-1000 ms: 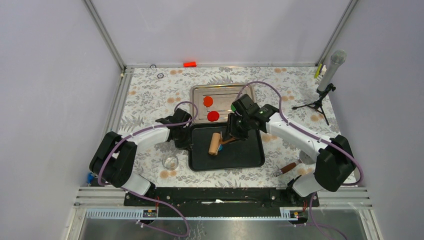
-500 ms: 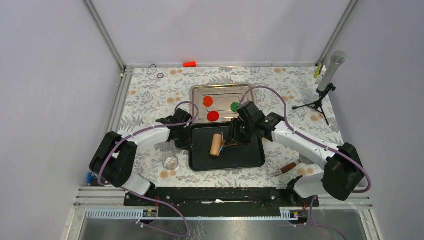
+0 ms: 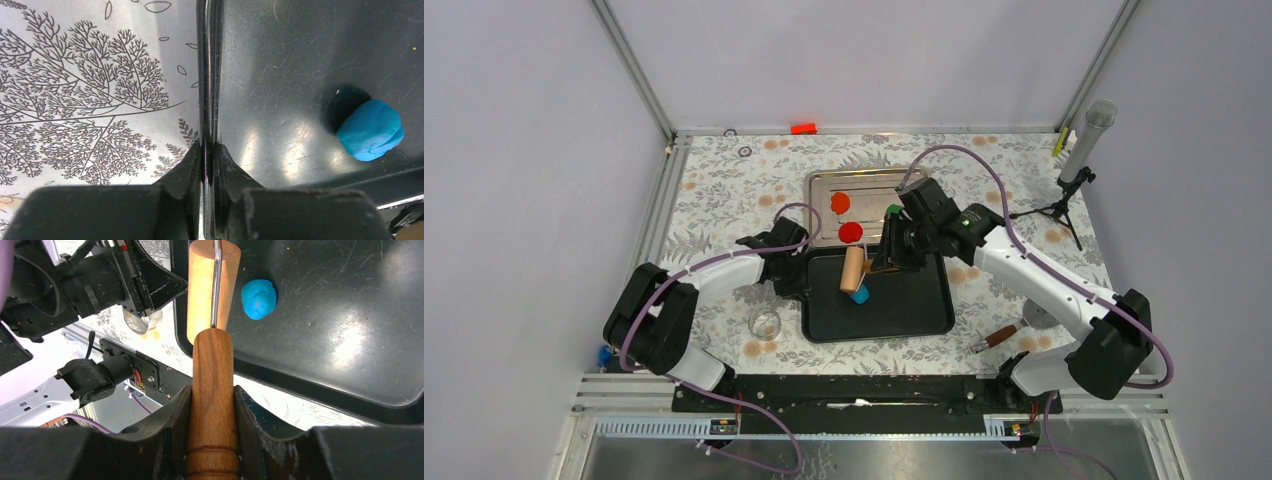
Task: Roll out the dumpling wrappers from the dough
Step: Flatten out the dough on the work surface.
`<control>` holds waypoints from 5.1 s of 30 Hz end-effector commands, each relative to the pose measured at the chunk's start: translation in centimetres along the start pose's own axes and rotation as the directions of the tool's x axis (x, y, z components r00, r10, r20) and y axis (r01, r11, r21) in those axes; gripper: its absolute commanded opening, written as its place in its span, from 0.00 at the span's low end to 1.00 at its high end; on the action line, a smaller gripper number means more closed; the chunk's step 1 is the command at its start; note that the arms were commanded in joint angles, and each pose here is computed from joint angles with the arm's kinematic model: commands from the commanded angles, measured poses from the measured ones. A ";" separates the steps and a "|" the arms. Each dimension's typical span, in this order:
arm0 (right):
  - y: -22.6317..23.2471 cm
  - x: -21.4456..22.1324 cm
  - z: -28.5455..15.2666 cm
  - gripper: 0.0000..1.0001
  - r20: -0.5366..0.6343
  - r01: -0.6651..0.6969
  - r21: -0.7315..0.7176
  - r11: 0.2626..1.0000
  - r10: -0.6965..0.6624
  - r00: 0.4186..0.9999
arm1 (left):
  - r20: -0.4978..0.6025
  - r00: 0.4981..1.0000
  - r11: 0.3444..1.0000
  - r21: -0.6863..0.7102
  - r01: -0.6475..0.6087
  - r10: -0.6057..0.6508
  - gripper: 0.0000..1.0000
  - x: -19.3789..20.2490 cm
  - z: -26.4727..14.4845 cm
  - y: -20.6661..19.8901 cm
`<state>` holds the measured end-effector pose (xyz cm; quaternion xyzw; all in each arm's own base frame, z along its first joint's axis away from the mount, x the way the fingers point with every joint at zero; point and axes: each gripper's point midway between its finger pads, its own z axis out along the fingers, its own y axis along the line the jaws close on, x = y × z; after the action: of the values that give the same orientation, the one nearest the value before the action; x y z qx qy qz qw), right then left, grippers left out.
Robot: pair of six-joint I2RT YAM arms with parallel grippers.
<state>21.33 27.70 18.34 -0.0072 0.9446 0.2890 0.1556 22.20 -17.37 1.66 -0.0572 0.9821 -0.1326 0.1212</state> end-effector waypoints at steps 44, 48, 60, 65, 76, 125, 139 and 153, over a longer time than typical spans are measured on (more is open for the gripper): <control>-10.5 5.2 2.8 0.00 -0.090 -0.028 0.339 0.940 0.062 0.994 | -0.018 0.997 0.996 -0.056 -0.074 0.074 0.00 0.8 -0.6 1.0; -11.1 5.1 2.5 0.00 -0.082 -0.039 0.345 0.938 0.072 0.994 | -0.015 0.997 0.996 -0.054 -0.074 0.073 0.00 0.8 -0.6 0.9; -10.5 4.4 3.3 0.00 -0.089 -0.040 0.320 0.946 0.072 0.993 | -0.014 0.997 0.996 -0.047 -0.076 0.075 0.00 0.8 -0.8 0.8; -10.2 3.9 3.6 0.00 -0.087 -0.041 0.315 0.948 0.072 0.994 | -0.015 0.997 0.996 -0.043 -0.078 0.077 0.00 0.9 -0.7 0.7; -10.3 3.0 2.0 0.00 -0.051 -0.018 0.353 0.935 0.038 0.998 | -0.011 0.997 0.996 -0.039 -0.083 0.083 0.00 1.0 -0.8 0.6; -9.3 4.5 3.4 0.00 -0.082 -0.048 0.272 0.961 0.073 0.994 | -0.020 0.995 0.995 -0.040 -0.095 0.095 0.00 1.2 -0.8 0.5; -8.4 4.0 6.0 0.00 -0.119 -0.047 0.256 0.965 0.080 0.990 | -0.021 0.995 0.994 -0.036 -0.101 0.100 0.00 1.2 -0.9 0.4; -13.2 8.1 2.9 0.00 -0.141 -0.034 0.366 0.930 0.092 0.986 | -0.023 0.994 0.994 -0.036 -0.107 0.107 0.00 1.1 -0.9 0.3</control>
<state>19.76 25.51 11.15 0.0214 0.9544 0.2672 0.1312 21.90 -17.47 1.67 -0.0445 0.9835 -0.1238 0.1243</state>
